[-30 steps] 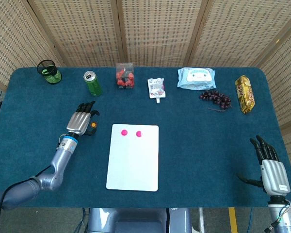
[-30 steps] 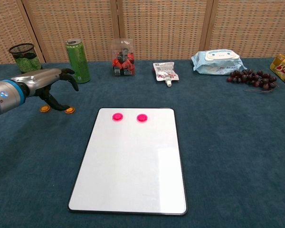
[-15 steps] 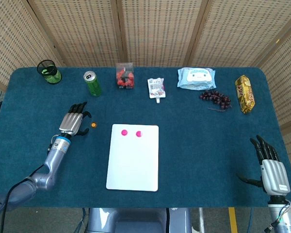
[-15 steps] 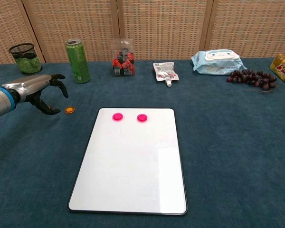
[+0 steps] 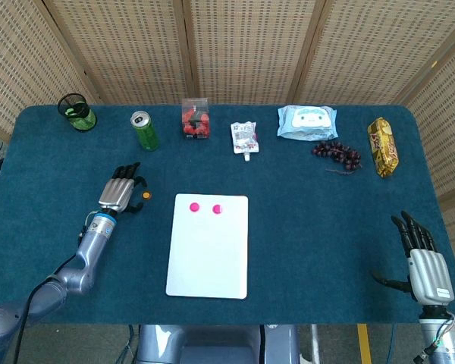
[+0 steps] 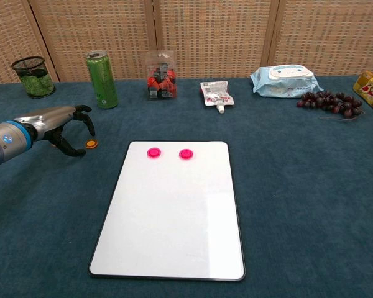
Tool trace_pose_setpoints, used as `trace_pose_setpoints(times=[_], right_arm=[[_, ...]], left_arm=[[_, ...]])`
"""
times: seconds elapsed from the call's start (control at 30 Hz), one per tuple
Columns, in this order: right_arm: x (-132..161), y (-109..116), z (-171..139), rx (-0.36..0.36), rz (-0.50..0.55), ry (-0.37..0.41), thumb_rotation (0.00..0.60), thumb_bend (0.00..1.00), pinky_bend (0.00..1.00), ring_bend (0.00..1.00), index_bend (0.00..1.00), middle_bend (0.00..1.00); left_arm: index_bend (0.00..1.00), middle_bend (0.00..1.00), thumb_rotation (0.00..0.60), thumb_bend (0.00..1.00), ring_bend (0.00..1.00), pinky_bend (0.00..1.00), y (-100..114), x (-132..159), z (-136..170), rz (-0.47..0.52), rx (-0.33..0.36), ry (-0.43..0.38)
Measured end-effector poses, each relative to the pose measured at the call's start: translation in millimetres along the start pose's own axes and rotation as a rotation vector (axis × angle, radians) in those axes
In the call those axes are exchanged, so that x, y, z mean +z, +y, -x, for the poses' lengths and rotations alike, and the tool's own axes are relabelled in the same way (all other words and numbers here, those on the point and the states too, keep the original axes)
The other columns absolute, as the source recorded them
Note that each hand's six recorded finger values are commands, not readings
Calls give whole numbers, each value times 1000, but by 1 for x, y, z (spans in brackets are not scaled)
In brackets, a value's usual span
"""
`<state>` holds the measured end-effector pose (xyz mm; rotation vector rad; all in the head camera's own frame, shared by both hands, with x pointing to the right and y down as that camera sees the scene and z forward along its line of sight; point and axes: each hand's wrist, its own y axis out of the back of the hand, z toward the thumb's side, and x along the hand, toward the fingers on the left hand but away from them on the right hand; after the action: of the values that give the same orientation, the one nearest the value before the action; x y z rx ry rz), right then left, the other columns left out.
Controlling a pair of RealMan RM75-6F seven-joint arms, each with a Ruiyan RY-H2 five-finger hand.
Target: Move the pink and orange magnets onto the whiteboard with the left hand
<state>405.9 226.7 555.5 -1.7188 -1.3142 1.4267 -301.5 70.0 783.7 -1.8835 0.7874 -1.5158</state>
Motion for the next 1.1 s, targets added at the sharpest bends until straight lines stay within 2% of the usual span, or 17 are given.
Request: trace_pose_setpoints(times=[0.4, 0.7, 1.1], right_arm=[[0, 0, 0, 1, 6, -1, 600, 131, 62, 0, 0, 0], [0, 0, 0, 2, 6, -2, 600, 131, 62, 0, 0, 0], [0, 0, -1, 1, 6, -1, 600, 131, 62, 0, 0, 0]], left_arm=[[553, 0, 600, 338, 0, 0, -4, 2, -3, -20, -8, 17], [560, 0, 600, 339, 0, 0, 4, 4, 0, 1, 9, 9], [560, 0, 600, 335, 0, 0, 17, 45, 28, 50, 20, -125]])
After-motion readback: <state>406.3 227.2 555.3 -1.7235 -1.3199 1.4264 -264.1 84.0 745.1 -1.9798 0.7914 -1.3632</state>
